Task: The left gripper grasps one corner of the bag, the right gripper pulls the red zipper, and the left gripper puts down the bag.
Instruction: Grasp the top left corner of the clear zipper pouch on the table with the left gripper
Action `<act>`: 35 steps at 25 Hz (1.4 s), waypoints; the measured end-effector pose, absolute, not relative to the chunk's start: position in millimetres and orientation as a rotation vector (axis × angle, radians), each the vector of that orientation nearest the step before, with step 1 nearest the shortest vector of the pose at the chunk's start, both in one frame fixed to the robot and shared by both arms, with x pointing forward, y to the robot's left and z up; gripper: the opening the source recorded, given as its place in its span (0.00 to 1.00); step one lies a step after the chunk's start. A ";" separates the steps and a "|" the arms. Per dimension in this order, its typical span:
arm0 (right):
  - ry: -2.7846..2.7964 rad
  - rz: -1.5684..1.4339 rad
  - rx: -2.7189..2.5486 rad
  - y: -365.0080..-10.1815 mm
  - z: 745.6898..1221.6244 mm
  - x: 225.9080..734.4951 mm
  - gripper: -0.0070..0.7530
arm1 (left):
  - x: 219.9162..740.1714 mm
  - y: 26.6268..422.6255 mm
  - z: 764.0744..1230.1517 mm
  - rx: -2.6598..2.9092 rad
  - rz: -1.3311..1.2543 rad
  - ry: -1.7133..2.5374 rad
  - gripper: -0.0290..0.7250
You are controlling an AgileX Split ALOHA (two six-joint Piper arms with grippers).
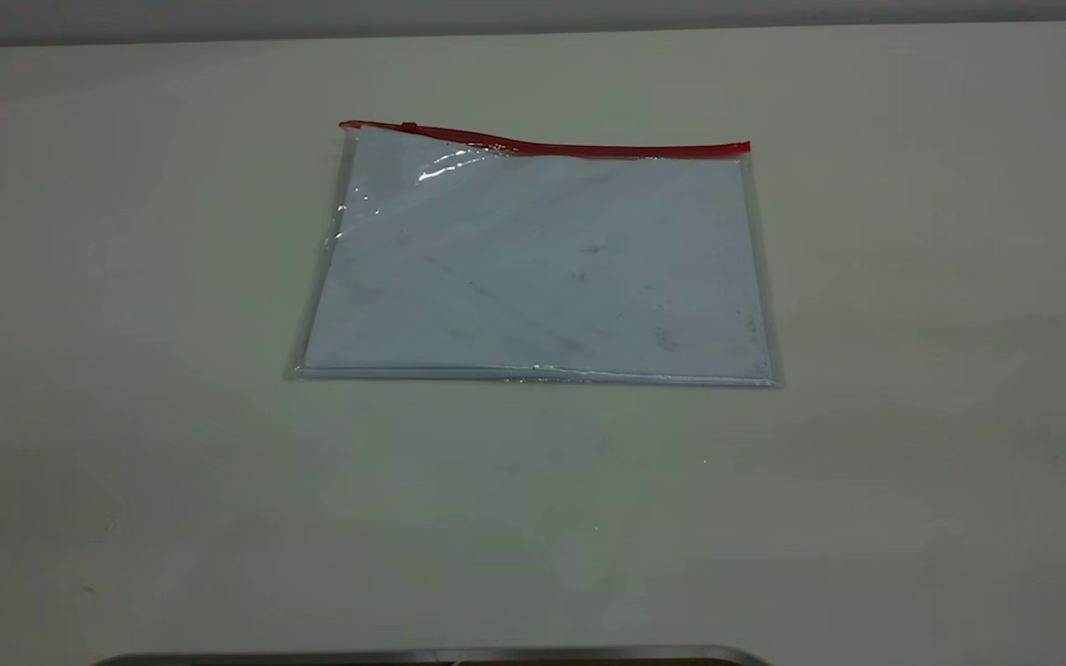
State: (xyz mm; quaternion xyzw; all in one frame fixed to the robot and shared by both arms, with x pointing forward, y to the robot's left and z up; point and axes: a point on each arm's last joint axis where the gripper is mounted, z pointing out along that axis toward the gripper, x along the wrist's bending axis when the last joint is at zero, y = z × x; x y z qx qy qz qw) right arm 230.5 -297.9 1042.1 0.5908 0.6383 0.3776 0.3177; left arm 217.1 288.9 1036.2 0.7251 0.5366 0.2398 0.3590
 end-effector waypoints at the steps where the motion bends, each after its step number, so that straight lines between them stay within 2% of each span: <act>1: 1.680 0.993 1.555 -297.9 1042.1 230.5 0.41 | 217.1 288.9 1036.2 1.870 0.618 1.384 0.60; 35: 1.680 0.993 1.555 -297.9 1042.1 230.5 0.41 | 216.3 285.1 1036.8 1.859 0.574 1.362 0.60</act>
